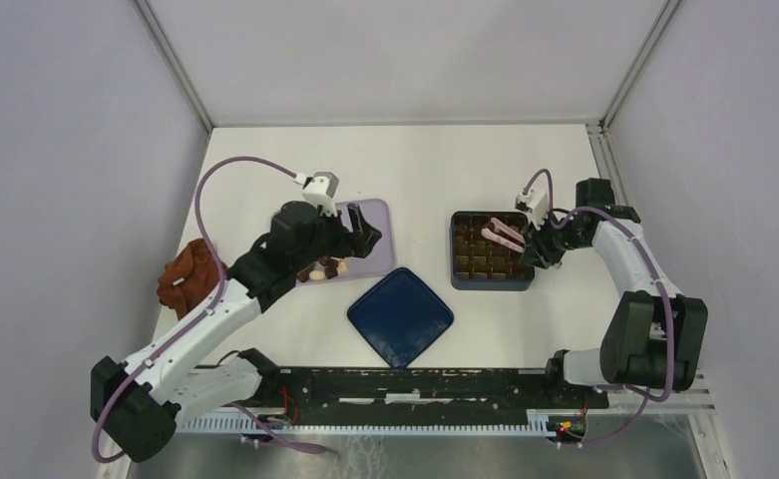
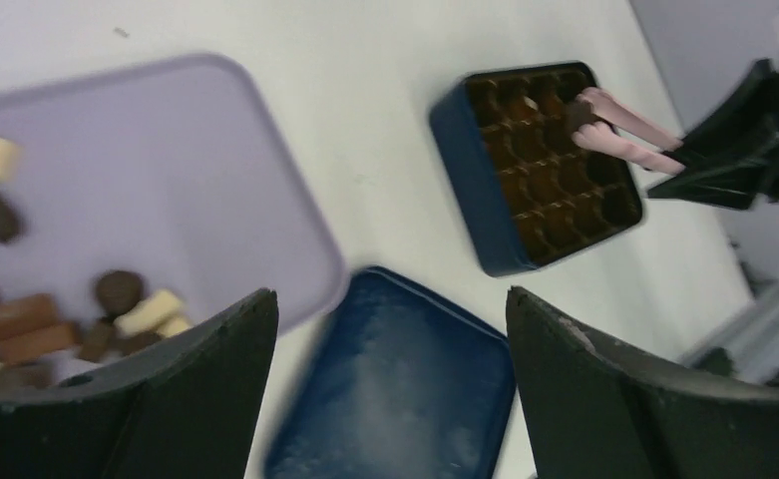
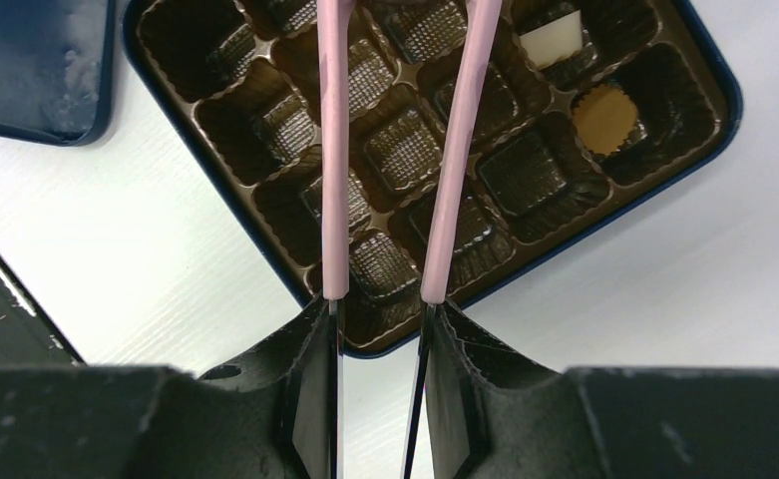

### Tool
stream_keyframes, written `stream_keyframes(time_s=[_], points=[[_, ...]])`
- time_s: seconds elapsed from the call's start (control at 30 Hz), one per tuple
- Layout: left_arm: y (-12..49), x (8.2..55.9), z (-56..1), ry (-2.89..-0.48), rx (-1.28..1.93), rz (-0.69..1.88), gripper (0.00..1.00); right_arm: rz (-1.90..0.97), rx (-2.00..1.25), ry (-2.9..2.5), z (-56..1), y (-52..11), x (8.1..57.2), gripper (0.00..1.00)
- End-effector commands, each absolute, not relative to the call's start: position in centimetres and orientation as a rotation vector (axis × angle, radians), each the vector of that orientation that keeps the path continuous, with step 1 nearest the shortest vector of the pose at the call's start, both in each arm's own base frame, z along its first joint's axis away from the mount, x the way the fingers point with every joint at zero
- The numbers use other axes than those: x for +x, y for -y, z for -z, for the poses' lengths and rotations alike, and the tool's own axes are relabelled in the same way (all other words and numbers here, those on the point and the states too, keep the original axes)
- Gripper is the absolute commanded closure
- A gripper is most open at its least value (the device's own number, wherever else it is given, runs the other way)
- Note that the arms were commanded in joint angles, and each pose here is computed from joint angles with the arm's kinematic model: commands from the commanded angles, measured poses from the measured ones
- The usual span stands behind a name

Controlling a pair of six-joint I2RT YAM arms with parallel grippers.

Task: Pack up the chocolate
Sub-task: Pick up the fake chocolate from the plate, then place the fake chocolate in the packing box, then adjust the packing box at the center of the board.

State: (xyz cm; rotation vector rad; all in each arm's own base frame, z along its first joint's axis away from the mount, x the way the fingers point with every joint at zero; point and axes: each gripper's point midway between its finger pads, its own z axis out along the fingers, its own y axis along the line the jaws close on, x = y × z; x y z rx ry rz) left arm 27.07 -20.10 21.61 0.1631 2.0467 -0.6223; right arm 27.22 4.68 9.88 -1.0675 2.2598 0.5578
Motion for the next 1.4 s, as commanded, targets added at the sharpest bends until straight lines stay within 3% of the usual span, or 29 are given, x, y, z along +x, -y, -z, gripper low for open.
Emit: stream_keyframes(time_s=[0.0, 0.13, 0.27, 0.37, 0.67, 1.2, 1.37], points=[[27.0, 25.6, -23.0, -1.987, 0.046, 1.021, 0.13, -0.462, -1.040, -2.208, -11.0, -4.0, 28.6, 0.77], [31.0, 26.1, -21.0, -2.028, 0.009, 0.862, 0.17, -0.467, -1.028, -2.188, -11.5, -4.3, 28.6, 0.77], [34.1, 27.7, -16.9, -2.138, -0.009, 0.724, 0.41, -0.470, -1.030, -2.189, -11.3, -4.3, 28.5, 0.77], [36.4, 28.9, -14.4, -2.186, 0.018, 0.688, 0.50, -0.478, -1.036, -2.192, -11.1, -4.3, 28.3, 0.77], [40.7, 31.2, -10.8, -2.257, 0.096, 0.644, 0.56, -0.480, -1.037, -2.188, -11.1, -4.0, 28.1, 0.77], [42.1, 31.6, -6.2, -2.379, 0.157, 0.510, 0.65, -0.504, -1.037, -2.184, -11.0, -4.0, 27.8, 0.76], [42.2, 31.8, -5.6, -2.388, 0.174, 0.444, 0.75, -0.510, -1.038, -2.183, -11.0, -4.0, 27.8, 0.76]])
